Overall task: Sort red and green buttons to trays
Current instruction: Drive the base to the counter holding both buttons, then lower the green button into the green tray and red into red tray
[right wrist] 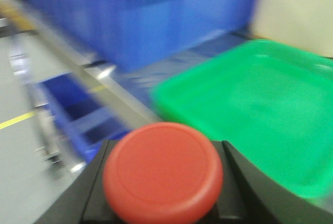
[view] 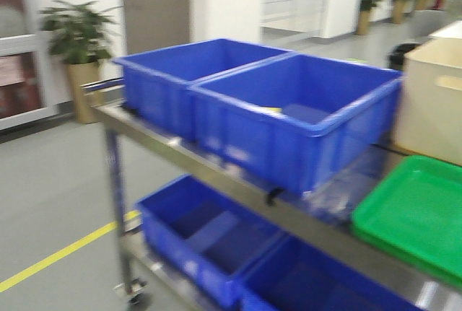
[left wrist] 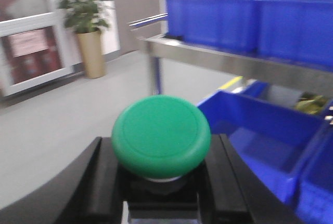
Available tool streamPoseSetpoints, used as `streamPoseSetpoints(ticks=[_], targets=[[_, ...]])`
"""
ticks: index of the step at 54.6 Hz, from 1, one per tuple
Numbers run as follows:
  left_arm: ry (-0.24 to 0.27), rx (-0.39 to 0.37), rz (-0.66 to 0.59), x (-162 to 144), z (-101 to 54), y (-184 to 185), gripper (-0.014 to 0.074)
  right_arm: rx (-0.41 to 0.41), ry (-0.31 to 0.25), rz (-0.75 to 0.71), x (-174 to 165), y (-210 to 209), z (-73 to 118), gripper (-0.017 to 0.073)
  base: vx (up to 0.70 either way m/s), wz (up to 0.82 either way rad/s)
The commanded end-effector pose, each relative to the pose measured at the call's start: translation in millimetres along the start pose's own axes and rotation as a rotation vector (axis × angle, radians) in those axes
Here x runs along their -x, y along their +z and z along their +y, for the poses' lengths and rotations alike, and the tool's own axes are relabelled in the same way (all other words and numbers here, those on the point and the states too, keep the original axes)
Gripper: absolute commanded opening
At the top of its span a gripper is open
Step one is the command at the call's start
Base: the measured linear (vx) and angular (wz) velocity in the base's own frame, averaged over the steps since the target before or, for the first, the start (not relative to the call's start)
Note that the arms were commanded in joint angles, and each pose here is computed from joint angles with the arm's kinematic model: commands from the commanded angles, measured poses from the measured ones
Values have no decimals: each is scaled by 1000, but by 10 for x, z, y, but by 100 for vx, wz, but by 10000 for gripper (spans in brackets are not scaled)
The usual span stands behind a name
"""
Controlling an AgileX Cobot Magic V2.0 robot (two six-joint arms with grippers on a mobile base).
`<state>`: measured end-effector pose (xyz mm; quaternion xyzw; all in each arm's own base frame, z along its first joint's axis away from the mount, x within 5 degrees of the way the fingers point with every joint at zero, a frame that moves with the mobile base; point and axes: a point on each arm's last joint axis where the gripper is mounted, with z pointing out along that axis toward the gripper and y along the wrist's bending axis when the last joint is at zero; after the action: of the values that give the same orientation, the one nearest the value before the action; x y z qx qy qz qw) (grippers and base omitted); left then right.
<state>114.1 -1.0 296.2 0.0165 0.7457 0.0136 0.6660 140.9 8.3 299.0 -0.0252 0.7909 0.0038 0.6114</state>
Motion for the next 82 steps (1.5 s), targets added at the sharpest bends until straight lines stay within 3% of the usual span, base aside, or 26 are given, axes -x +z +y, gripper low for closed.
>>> streamPoseSetpoints(ticks=[1,36,68,82], targets=[[-16,-35,-104,170,-29,-16,0,20,-7,-108,168,-29,13,-8,42,-93],[-16,-35,-102,168,-29,-12,0,19,-7,-105,165,-29,12,-8,27,-93],[-13,-40,-113,178,-33,-13,0,19,-8,-105,166,-29,12,-8,3,-13],[-13,-44,-123,187,-37,-14,0,78,5,-269,312,-59,64,-8,0,0]])
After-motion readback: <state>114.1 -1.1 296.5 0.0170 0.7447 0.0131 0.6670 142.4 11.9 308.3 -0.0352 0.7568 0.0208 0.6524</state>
